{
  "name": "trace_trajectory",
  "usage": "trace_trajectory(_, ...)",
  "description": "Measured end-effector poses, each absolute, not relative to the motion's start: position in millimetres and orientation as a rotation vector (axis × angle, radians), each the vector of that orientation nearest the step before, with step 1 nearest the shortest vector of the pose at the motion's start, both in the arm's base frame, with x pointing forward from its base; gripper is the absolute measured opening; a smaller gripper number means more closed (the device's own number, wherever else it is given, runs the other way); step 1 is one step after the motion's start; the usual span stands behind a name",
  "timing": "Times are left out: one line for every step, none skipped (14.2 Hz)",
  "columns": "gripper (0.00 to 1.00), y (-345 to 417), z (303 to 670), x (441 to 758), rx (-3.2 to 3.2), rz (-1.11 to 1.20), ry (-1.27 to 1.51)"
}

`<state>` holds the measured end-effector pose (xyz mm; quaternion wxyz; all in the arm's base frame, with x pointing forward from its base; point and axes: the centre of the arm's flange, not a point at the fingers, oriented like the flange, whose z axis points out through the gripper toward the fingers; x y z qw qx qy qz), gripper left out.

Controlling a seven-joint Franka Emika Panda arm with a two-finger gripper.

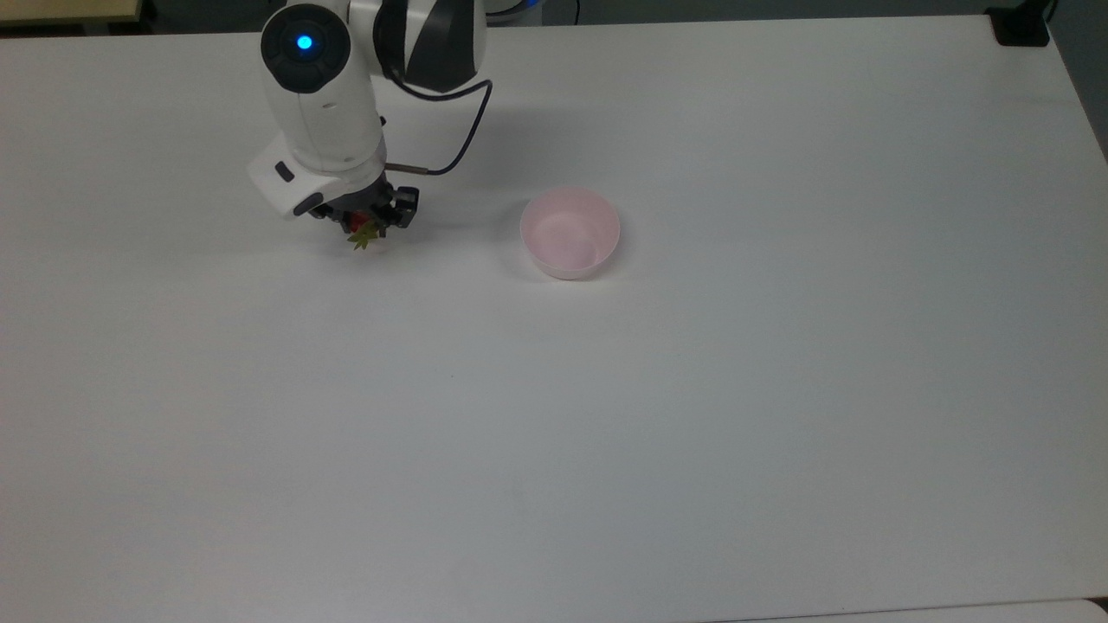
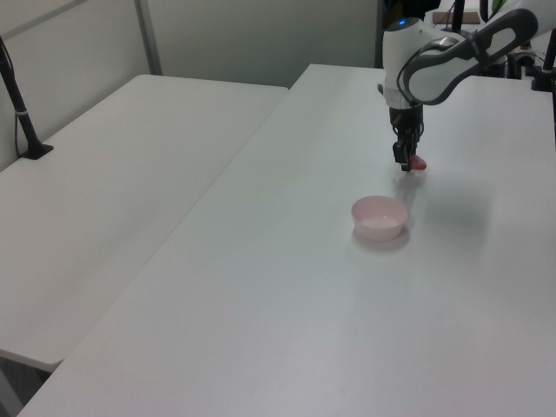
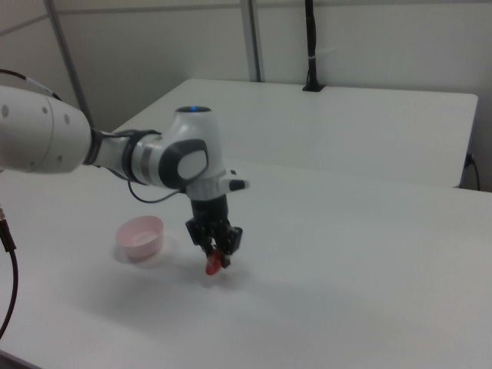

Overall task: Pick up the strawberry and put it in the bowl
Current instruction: 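Carry the strawberry over the pink bowl and lower it inside, then open the gripper to release the strawberry into the bowl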

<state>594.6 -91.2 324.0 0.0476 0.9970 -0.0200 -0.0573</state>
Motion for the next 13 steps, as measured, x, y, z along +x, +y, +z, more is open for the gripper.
trace_trajectory(0.41, -72.8, 338.2, 596.4, 3.043, -0.211, -0.02)
trace_trajectory(0.41, -40.6, 356.2, 598.7, 3.05, -0.237, 0.047)
trace_trajectory(0.41, -4.1, 373.4, 600.4, 3.054, -0.239, 0.107)
trace_trajectory(0.41, 31.5, 384.7, 601.2, 3.057, -0.223, 0.121)
trace_trajectory(0.41, 68.1, 388.4, 600.0, 3.057, -0.205, 0.104)
trace_trajectory(0.41, 87.8, 387.0, 598.0, 3.07, -0.207, 0.067)
trace_trajectory(0.41, 101.6, 383.8, 597.2, 3.094, -0.215, 0.026)
trace_trajectory(0.41, 112.9, 378.8, 598.7, 3.108, -0.203, -0.018)
trace_trajectory(0.41, 118.9, 372.5, 602.7, 3.113, -0.172, -0.071)
trace_trajectory(0.41, 123.8, 364.4, 606.8, 3.118, -0.146, -0.117)
trace_trajectory(0.41, 129.3, 356.0, 610.5, 3.123, -0.122, -0.144)
trace_trajectory(0.45, 132.5, 348.2, 613.5, 3.127, -0.108, -0.157)
trace_trajectory(0.59, 133.2, 344.2, 614.9, 3.128, -0.106, -0.16)
